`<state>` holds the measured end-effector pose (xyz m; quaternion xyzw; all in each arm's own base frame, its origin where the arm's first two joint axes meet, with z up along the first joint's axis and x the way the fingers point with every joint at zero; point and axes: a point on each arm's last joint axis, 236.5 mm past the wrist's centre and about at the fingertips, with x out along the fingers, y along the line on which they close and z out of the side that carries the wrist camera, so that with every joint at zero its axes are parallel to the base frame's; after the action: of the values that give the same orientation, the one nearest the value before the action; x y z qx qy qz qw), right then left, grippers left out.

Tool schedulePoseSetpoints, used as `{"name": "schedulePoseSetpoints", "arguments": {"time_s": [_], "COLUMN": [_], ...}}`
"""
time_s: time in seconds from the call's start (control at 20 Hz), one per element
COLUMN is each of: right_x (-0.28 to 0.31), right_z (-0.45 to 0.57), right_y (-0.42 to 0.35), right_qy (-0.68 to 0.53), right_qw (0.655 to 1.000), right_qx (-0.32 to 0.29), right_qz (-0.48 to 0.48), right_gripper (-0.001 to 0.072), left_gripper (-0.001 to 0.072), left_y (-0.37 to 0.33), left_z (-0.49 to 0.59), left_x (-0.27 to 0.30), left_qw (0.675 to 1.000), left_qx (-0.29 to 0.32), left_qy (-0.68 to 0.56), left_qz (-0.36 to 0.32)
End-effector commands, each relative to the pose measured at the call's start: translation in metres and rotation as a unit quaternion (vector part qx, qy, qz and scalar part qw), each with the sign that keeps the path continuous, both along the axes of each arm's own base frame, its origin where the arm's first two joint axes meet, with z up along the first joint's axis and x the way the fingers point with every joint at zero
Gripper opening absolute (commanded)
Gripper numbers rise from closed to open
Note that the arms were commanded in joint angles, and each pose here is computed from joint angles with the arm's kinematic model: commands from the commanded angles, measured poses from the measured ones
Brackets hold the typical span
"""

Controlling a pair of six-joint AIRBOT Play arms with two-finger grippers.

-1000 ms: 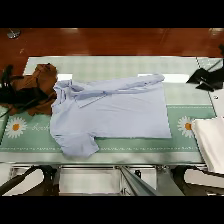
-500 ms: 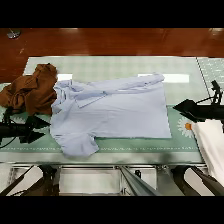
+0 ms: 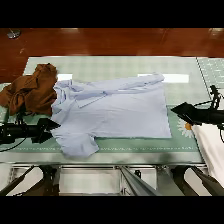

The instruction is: Fold the shirts.

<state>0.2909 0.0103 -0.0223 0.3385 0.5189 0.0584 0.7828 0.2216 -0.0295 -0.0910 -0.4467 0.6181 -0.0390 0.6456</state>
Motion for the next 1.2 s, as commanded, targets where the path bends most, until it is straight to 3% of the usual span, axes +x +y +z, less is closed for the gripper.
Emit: {"name": "schedulePoseSetpoints", "arguments": {"time_s": [0.0,0.05,0.1,0.25,0.55,0.85,1.15], "right_x": [0.001,-0.005,-0.014,-0.061,-0.091,-0.092,-0.043], "right_z": [-0.001,-0.002,-0.005,-0.031,-0.060,-0.079,-0.085], "right_y": [-0.029,-0.048,-0.064,-0.083,-0.013,0.021,0.058], "right_qy": [0.008,0.021,0.039,0.139,0.205,0.235,0.173], "right_qw": [0.999,0.997,0.995,0.983,0.978,0.970,0.983], "right_qx": [-0.026,-0.044,-0.059,-0.084,-0.040,-0.013,0.032], "right_qz": [-0.038,-0.058,-0.071,-0.089,0.010,0.069,0.044], "right_gripper": [0.0623,0.0622,0.0623,0.0623,0.0623,0.0623,0.0607], "left_gripper": [0.0673,0.0389,0.0025,0.0020,0.0020,0.0020,0.0020], "left_y": [-0.010,-0.014,-0.017,-0.016,-0.016,-0.015,-0.011], "left_z": [-0.006,-0.005,-0.002,0.002,0.002,0.002,-0.001], "left_x": [0.005,0.000,-0.003,0.000,0.000,0.001,0.005], "left_qw": [0.999,0.999,0.998,0.997,0.997,0.997,0.998], "left_qx": [0.011,0.002,-0.004,-0.006,-0.005,-0.004,0.007], "left_qy": [-0.014,-0.014,-0.023,-0.029,-0.030,-0.030,-0.035], "left_qz": [-0.028,-0.043,-0.063,-0.066,-0.067,-0.066,-0.059]}}
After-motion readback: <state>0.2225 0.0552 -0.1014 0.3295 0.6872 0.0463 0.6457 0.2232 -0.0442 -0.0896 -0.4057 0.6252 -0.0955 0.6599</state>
